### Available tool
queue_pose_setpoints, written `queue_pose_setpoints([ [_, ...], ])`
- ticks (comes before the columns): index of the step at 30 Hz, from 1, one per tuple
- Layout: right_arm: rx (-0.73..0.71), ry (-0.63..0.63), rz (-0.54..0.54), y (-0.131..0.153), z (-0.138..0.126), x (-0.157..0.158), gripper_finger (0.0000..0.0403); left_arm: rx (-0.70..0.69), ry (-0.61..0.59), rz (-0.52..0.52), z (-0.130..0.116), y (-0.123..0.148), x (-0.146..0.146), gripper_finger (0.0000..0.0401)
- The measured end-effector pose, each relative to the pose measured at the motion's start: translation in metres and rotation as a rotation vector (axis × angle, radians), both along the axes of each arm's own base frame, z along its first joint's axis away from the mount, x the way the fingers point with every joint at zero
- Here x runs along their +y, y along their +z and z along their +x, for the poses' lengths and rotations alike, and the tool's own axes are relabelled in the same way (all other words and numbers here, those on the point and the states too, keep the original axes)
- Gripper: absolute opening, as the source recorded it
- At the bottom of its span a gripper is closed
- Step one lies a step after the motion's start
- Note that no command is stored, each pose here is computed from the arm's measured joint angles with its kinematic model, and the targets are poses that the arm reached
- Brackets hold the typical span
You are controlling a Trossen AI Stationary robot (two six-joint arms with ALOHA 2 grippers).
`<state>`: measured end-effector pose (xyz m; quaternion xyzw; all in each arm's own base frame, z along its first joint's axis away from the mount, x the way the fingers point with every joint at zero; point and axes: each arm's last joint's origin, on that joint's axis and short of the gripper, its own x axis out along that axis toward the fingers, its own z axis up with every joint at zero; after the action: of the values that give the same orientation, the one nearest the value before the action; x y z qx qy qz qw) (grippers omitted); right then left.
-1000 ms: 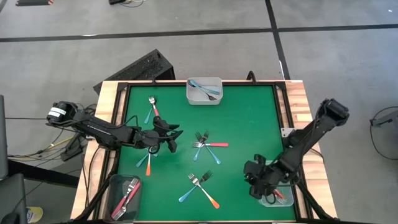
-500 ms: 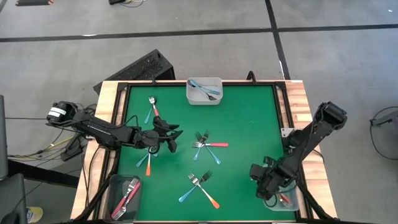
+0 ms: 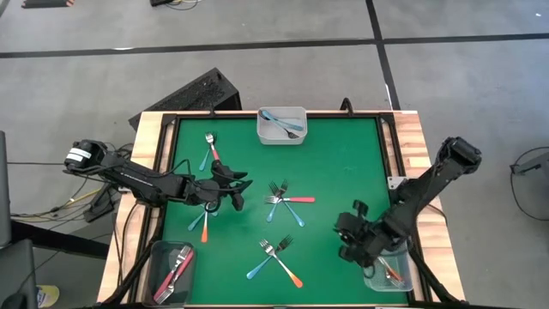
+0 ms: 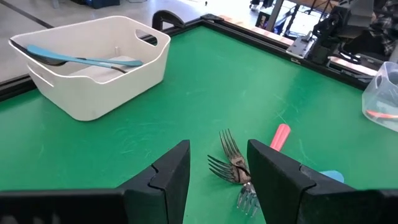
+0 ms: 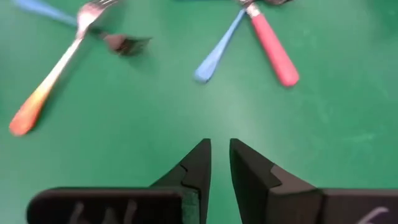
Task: Sort silverware by color (type)
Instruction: Put the blue fork into the white bin
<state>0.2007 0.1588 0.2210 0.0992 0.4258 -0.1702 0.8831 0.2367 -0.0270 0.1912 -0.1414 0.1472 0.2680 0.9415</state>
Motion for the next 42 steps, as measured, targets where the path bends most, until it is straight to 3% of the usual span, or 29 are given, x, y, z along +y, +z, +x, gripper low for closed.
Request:
queue_pose_setpoints([
  [4, -0.009, -0.021, -0.043, -0.002, 0.024, -0.021, 0.0097, 0.005, -0.018, 0.000, 0.000, 0.000, -0.002, 0.0146],
  [10, -0.002, 0.097, -0.065, 0.002, 0.055, -0.057, 0.0121, 0.034, -0.090, 0.062, -0.002, 0.001, -0.010, 0.0146],
  [15, -0.037, 0.117, -0.044, 0.006, 0.076, -0.095, 0.0139, 0.067, -0.146, 0.126, -0.003, 0.001, -0.017, 0.0146],
  [23, -0.111, 0.008, -0.015, -0.004, 0.103, -0.128, 0.0144, 0.136, -0.195, 0.100, -0.011, -0.007, -0.032, 0.0146],
  [30, -0.101, -0.082, 0.034, -0.041, 0.128, -0.156, 0.0145, 0.144, -0.182, 0.094, -0.011, -0.007, -0.030, 0.0146],
  [35, -0.085, 0.018, 0.174, -0.065, 0.141, -0.153, 0.0145, 0.151, -0.200, 0.080, -0.011, -0.008, -0.029, 0.0146],
  [42, -0.055, 0.082, 0.189, -0.085, 0.148, -0.125, 0.0137, 0.164, -0.191, 0.087, -0.011, -0.009, -0.028, 0.0146],
])
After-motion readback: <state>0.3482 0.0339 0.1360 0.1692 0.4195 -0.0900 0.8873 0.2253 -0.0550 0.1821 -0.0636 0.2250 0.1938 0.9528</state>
